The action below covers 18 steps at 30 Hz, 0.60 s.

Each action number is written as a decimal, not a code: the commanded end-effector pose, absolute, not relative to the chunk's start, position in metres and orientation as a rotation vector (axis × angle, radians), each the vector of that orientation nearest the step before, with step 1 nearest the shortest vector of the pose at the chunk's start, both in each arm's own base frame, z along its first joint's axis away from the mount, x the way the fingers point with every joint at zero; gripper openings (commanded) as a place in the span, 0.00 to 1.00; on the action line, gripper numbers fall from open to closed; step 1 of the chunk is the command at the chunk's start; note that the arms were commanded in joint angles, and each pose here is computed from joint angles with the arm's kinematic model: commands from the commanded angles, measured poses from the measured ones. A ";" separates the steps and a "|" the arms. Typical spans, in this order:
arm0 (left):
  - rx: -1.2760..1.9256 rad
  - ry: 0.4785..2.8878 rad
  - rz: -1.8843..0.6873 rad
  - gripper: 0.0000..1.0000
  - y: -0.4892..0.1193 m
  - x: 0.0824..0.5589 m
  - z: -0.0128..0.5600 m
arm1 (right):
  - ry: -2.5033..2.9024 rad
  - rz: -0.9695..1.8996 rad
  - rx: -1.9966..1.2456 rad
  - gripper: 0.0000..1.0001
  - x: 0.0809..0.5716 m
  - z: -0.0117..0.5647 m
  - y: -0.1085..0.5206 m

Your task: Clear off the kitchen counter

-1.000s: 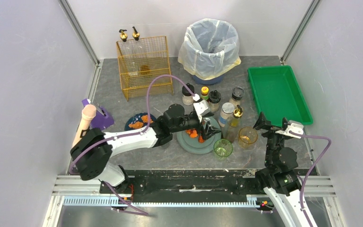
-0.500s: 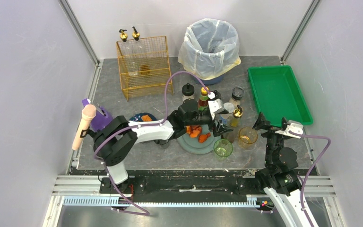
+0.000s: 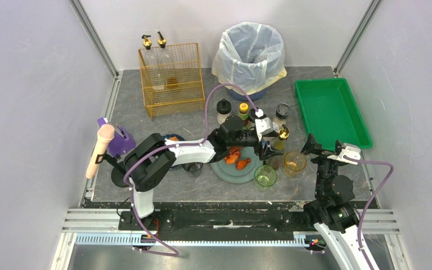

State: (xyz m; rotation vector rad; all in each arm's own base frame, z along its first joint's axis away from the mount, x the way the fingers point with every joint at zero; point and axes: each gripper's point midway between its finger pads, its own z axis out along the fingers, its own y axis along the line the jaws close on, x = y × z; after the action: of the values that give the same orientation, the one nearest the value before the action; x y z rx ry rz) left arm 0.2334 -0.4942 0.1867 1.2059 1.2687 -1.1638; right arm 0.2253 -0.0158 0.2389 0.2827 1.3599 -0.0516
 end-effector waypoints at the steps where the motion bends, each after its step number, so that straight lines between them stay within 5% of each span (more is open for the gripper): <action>1: 1.208 1.162 -1.152 0.77 -0.507 0.234 0.202 | 1.167 0.019 0.344 0.98 0.198 0.283 -0.028; 7: 1.195 1.155 -1.145 0.60 -0.506 0.234 0.205 | 1.166 0.017 0.342 0.98 0.198 0.283 -0.028; 13: 1.181 1.125 -1.121 0.26 -0.494 0.228 0.227 | 1.166 0.019 0.342 0.98 0.197 0.283 -0.028; 18: 1.164 1.083 -1.098 0.08 -0.480 0.222 0.257 | 1.165 0.019 0.343 0.98 0.197 0.283 -0.028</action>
State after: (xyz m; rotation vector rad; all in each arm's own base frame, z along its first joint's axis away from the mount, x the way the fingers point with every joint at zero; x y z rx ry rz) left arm 0.2260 -0.4918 0.1828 1.2137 1.2777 -1.1520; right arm 0.2253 -0.0159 0.2389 0.2828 1.3599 -0.0522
